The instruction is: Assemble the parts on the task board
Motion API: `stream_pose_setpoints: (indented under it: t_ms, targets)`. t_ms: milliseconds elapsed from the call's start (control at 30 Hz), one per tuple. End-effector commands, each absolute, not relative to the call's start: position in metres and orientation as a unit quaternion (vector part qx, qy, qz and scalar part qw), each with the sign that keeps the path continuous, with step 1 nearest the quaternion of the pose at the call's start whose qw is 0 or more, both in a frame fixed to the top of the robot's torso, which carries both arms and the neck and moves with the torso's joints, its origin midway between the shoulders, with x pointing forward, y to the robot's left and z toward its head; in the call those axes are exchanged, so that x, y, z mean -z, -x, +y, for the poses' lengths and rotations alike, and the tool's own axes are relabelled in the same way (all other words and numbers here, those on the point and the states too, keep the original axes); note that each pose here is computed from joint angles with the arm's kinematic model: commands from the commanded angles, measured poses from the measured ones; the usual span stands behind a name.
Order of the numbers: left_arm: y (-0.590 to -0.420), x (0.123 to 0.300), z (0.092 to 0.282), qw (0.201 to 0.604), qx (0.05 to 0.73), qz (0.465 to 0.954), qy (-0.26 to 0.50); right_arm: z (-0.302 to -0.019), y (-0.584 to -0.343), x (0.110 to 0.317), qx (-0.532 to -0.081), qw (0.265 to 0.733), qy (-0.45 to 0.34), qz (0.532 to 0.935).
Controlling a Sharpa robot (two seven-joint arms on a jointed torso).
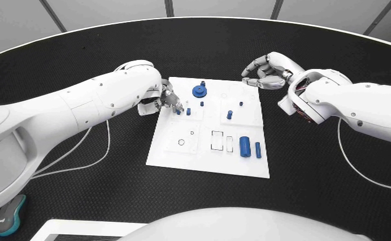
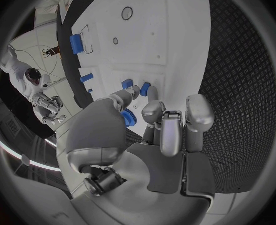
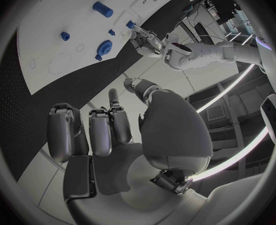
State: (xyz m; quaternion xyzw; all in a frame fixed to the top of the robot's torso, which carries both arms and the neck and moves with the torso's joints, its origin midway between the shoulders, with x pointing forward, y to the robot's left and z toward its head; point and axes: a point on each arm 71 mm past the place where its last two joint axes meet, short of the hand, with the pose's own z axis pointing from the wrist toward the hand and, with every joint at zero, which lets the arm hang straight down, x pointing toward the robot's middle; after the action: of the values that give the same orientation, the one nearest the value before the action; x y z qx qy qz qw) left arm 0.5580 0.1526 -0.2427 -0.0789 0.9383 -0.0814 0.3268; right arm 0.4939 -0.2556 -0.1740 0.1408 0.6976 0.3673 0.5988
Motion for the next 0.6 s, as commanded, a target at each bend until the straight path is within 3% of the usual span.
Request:
stream_pose_setpoints:
  t_ms: [33, 600]
  targets:
    - [-0.5581, 0.2426, 0.1530, 0.327, 0.081, 0.938, 0.080, -0.2556, -0.4940, 0.1740, -0.367, 0.599, -0.141, 0.698]
    - [-0.5564, 0.2427, 0.1572, 0.321, 0.100, 0.936, 0.105, -0.2558, -0.4945, 0.1741, -0.367, 0.599, -0.141, 0.697]
